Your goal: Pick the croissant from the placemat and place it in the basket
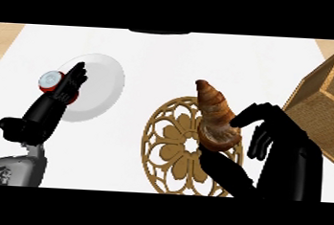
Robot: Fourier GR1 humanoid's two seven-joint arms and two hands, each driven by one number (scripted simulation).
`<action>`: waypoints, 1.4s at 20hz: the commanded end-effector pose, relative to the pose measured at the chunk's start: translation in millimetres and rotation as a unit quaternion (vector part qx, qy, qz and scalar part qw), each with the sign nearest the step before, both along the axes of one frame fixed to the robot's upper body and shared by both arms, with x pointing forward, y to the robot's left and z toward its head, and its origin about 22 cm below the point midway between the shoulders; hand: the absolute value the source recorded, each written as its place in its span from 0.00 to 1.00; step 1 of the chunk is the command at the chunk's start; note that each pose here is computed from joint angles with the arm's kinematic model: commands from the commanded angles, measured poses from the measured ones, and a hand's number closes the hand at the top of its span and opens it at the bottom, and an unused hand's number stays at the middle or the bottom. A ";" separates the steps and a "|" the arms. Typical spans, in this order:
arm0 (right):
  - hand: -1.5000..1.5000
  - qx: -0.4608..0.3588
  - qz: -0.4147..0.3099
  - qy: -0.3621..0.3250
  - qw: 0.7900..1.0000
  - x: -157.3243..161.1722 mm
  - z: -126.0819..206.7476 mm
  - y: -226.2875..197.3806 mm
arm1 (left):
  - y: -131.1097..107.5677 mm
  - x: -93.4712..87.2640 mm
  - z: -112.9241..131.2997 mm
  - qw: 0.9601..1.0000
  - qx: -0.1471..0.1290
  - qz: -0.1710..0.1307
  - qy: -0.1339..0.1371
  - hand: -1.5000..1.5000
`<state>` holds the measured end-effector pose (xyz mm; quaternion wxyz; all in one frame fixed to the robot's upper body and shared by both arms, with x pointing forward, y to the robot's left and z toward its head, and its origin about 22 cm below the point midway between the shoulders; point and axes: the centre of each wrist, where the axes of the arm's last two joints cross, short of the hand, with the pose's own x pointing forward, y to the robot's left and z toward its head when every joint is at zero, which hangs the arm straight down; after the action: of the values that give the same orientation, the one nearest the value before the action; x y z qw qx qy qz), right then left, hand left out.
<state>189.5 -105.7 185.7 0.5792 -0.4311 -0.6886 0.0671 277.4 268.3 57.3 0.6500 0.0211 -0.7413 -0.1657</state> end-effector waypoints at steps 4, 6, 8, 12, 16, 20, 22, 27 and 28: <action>1.00 -0.011 -0.096 0.030 0.995 26.7 28.4 -12.5 | -7.5 4.2 -6.8 1.000 0.004 -0.004 0.002 0.50; 1.00 -0.007 -0.102 0.033 0.994 40.0 30.4 -35.1 | -6.1 1.3 -5.9 1.000 0.001 -0.001 -0.001 0.50; 1.00 0.014 -0.125 0.019 0.992 59.7 43.4 -49.6 | -1.6 -4.3 8.1 1.000 0.004 -0.007 -0.004 0.50; 1.00 -0.001 -0.161 0.004 0.987 73.4 50.9 -86.6 | 4.3 -7.3 -8.0 1.000 0.003 0.003 0.000 0.50; 1.00 0.023 -0.203 -0.028 0.978 97.9 72.4 -110.8 | -9.9 4.5 4.1 1.000 -0.005 -0.012 0.002 0.50; 1.00 0.024 -0.243 -0.048 0.968 107.3 72.4 -147.2 | -1.9 2.9 11.8 1.000 -0.007 0.001 0.001 0.50; 1.00 0.018 -0.253 -0.051 0.966 108.9 59.1 -153.0 | -3.7 -10.7 -13.0 1.000 0.000 -0.009 0.003 0.50; 1.00 0.031 -0.271 -0.037 0.961 116.9 58.5 -208.7 | -1.1 -4.2 18.8 1.000 0.003 -0.004 -0.008 0.50; 1.00 0.028 -0.266 -0.014 0.963 131.2 64.4 -199.3 | -5.7 -4.8 -2.5 1.000 0.010 -0.003 -0.007 0.50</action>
<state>310.3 -288.1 250.7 0.5673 -0.5827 -0.5715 -0.1099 276.9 263.1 62.5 0.6453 0.0211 -0.7446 -0.1695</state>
